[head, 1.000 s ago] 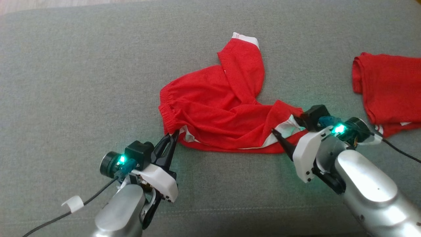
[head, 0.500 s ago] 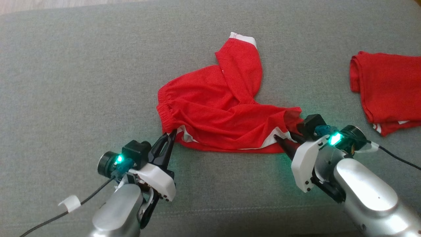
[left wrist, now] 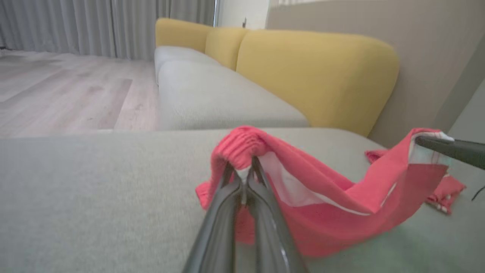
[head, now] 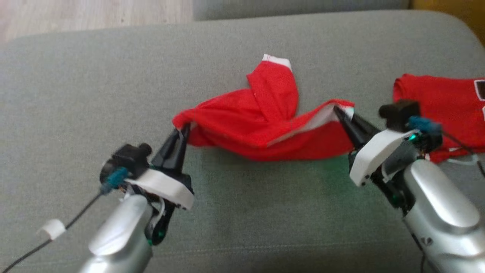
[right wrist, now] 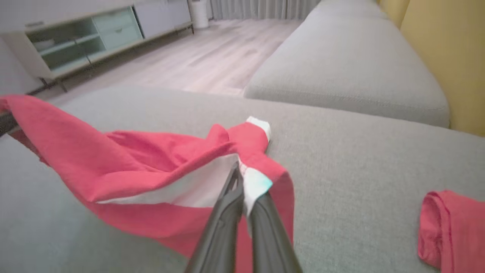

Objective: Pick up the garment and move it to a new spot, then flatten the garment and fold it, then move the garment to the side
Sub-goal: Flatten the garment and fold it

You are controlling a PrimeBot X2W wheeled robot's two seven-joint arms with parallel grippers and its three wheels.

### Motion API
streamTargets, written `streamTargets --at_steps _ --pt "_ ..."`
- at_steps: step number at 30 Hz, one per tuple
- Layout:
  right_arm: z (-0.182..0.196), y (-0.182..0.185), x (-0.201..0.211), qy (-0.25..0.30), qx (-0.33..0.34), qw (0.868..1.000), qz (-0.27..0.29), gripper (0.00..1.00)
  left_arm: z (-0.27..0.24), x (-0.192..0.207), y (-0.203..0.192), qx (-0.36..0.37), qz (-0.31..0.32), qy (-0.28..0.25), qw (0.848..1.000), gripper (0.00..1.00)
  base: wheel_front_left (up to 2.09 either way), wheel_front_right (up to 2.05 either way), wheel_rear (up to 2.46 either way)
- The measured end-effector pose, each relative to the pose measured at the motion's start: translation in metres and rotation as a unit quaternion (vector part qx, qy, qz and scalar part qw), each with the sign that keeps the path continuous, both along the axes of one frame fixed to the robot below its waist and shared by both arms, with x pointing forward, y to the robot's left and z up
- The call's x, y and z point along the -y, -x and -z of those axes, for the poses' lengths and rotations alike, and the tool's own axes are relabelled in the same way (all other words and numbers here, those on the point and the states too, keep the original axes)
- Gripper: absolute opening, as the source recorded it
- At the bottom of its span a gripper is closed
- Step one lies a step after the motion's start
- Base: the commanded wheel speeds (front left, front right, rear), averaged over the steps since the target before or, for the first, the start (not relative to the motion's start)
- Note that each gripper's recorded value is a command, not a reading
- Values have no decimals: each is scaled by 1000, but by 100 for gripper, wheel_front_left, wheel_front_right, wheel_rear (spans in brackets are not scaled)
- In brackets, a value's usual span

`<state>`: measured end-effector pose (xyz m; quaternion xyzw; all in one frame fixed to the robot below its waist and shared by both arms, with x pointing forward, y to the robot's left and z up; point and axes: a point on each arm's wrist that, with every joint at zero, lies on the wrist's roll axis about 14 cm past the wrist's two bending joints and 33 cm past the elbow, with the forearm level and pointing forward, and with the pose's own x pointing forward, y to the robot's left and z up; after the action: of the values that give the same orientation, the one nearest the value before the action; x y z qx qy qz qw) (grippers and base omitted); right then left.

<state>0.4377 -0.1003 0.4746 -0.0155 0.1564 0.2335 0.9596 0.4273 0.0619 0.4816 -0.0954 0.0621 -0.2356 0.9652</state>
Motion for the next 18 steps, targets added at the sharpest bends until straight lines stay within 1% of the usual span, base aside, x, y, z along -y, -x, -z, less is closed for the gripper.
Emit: streamTargets --at_steps 5,10,13,18 --pt "-64 -3 4 -57 79 995 16 0 -63 -5 -2 64 2 38 997 0 0 0 0" --pt "-120 12 17 -93 152 984 30 0 -129 -5 12 129 26 48 990 0 0 0 0" --pt "-156 25 26 -105 196 974 34 0 -168 -1 24 168 47 47 984 0 0 0 0" --pt "-223 52 36 -116 279 953 31 0 -240 7 47 240 79 49 966 0 0 0 0"
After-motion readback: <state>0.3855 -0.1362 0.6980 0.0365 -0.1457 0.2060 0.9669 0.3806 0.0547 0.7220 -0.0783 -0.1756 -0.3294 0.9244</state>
